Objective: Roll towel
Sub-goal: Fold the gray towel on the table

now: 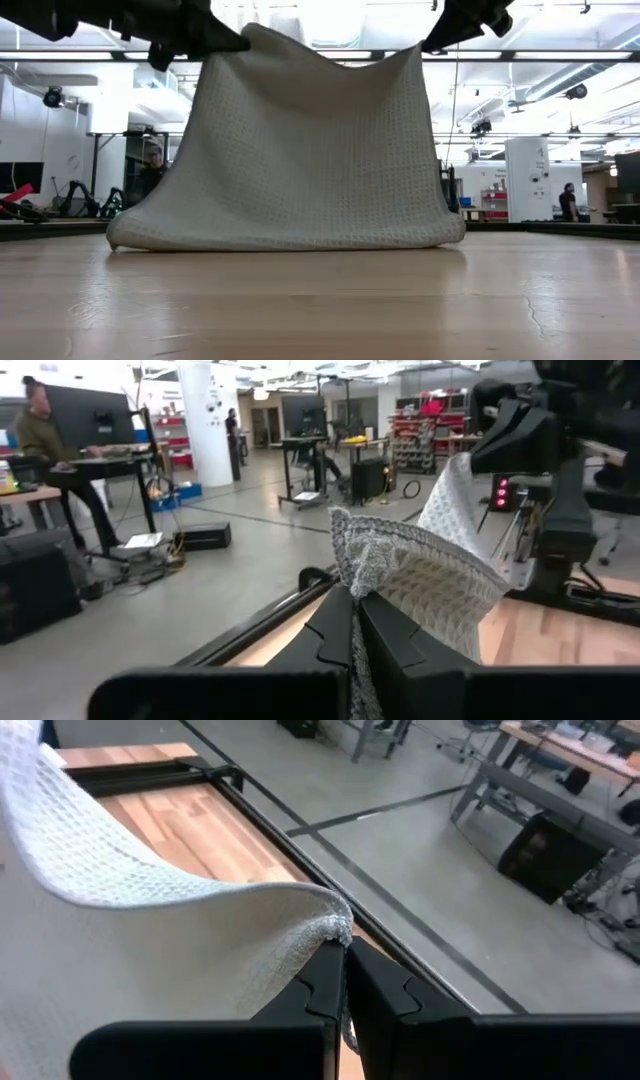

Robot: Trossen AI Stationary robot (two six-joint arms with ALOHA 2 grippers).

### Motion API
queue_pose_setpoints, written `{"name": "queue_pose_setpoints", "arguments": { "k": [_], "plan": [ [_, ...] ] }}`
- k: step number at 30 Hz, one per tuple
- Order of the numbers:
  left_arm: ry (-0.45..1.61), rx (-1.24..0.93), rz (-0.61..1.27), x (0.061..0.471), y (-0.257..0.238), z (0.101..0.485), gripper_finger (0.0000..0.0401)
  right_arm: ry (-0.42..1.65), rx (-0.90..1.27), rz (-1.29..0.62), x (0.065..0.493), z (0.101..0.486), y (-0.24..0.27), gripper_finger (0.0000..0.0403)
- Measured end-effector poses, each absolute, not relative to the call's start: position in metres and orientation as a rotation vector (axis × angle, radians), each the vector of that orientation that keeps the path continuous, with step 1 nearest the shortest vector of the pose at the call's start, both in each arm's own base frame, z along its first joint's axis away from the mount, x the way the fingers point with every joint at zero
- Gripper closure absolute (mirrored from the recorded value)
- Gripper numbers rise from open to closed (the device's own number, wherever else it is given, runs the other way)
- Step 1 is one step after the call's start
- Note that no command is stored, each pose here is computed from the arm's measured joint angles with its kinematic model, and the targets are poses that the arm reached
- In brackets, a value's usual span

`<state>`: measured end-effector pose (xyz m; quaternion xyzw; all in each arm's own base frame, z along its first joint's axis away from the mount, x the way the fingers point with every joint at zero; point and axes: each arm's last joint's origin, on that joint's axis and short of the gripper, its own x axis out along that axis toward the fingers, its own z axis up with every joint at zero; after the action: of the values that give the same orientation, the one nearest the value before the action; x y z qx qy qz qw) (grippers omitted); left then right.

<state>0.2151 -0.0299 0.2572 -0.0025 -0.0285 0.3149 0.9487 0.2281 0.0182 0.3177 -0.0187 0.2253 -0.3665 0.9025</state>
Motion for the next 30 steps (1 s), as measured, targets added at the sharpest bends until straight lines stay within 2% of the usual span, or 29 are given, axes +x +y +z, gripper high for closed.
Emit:
{"name": "queue_pose_setpoints", "arguments": {
  "k": [14,21,30],
  "plan": [
    [0.012,-0.029,0.689,0.23,-0.021,0.236,0.0396,0.596,-0.072,-0.751,0.263,0.287,-0.001,0.0394],
    [0.042,-0.049,0.735,0.237,-0.013,0.225,0.0396,0.666,-0.077,-0.821,0.277,0.267,-0.019,0.0394],
    [0.094,-0.045,0.859,0.236,0.002,0.217,0.0396,0.676,-0.067,-0.885,0.282,0.263,-0.045,0.0394]
  ]
}}
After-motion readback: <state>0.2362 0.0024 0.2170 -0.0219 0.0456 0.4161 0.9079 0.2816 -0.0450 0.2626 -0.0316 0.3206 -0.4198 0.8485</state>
